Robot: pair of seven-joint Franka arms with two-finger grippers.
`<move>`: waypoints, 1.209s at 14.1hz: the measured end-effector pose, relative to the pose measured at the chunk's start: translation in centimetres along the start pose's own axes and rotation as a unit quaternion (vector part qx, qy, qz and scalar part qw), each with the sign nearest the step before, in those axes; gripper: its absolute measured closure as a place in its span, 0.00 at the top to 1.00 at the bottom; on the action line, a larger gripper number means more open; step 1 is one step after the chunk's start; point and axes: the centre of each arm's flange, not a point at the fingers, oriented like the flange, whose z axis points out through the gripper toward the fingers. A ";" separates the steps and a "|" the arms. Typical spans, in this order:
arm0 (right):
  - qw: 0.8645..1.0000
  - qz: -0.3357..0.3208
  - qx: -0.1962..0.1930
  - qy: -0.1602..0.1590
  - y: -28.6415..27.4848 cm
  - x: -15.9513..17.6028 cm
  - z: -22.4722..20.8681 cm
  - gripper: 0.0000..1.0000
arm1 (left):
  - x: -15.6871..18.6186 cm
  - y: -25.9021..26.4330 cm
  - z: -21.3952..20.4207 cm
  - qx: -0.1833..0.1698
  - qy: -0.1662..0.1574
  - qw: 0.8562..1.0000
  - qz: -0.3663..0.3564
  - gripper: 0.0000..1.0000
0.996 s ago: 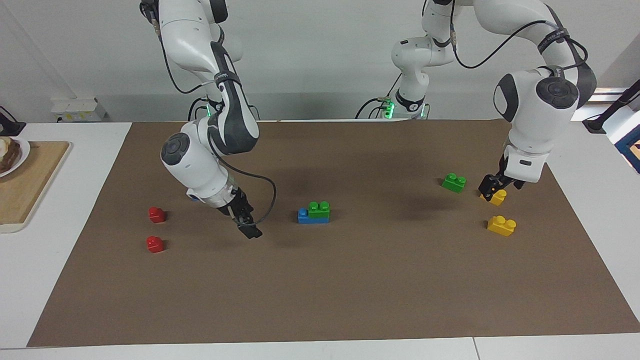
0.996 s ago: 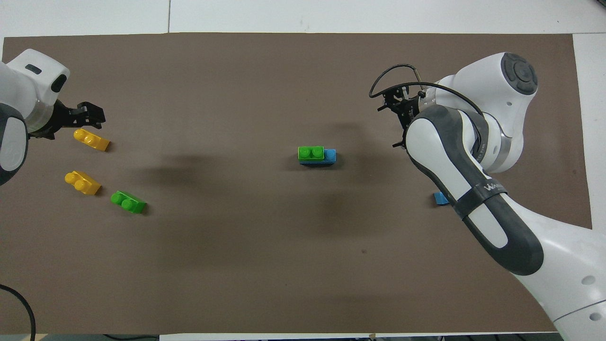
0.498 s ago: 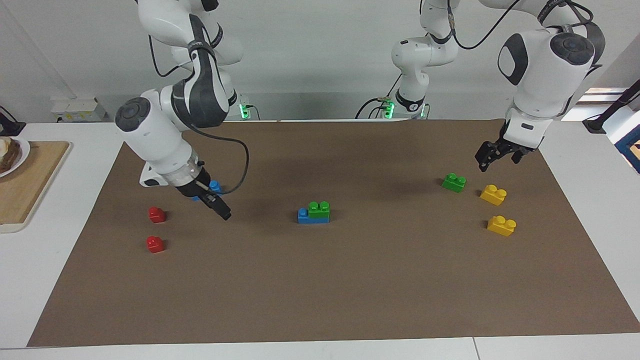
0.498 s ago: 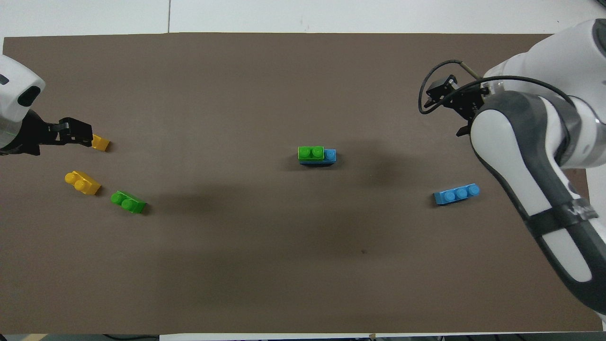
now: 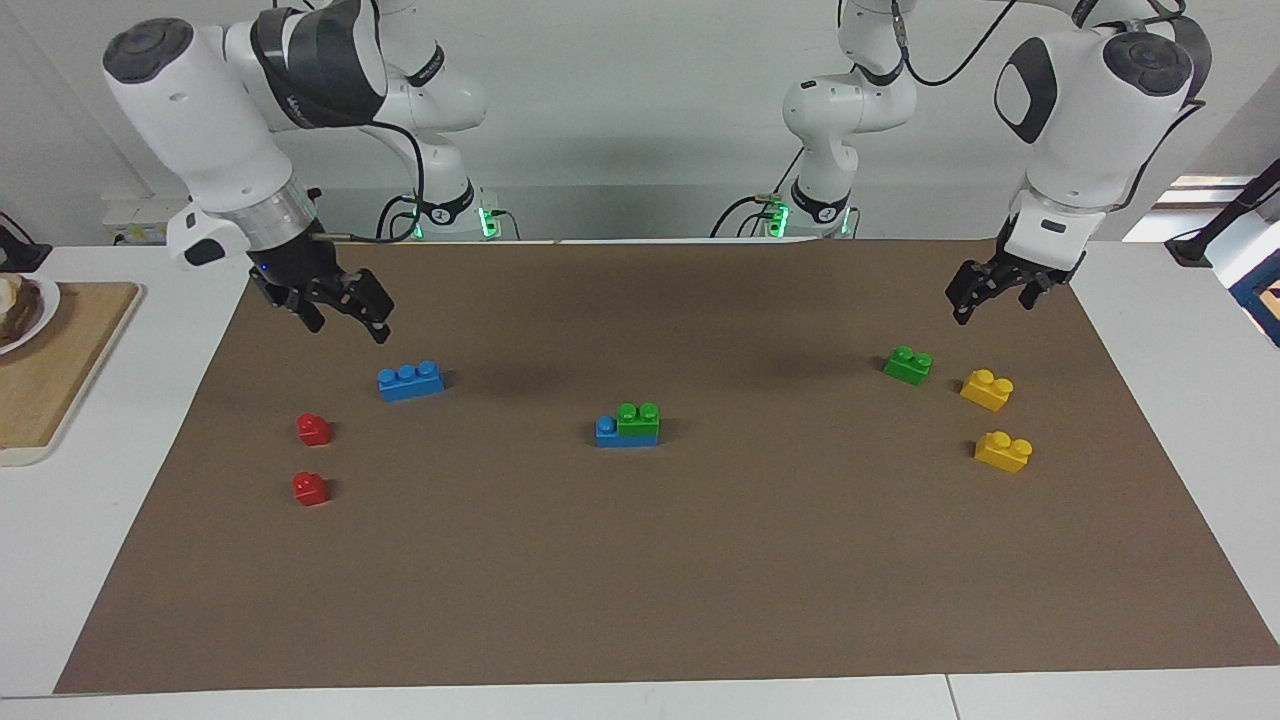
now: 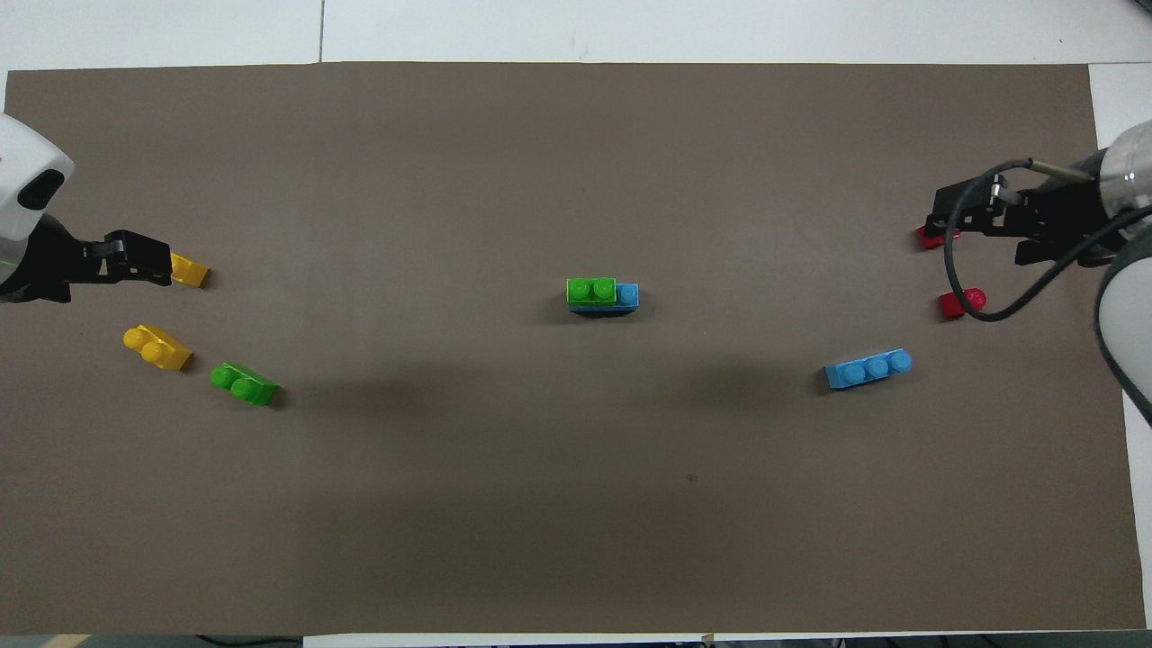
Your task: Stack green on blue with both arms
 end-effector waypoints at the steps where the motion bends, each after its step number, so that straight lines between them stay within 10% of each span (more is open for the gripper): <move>1: 1.000 -0.018 -0.005 0.002 0.2 -0.5 -0.8 1.00 | 0.0 0.0 0.0 -0.001 0.000 1.000 0.002 1.00; 17: 0.997 -0.070 -0.018 -0.010 4.7 -1.4 -3.0 1.00 | -3.0 -0.3 -2.1 -0.030 -0.025 0.999 0.021 1.00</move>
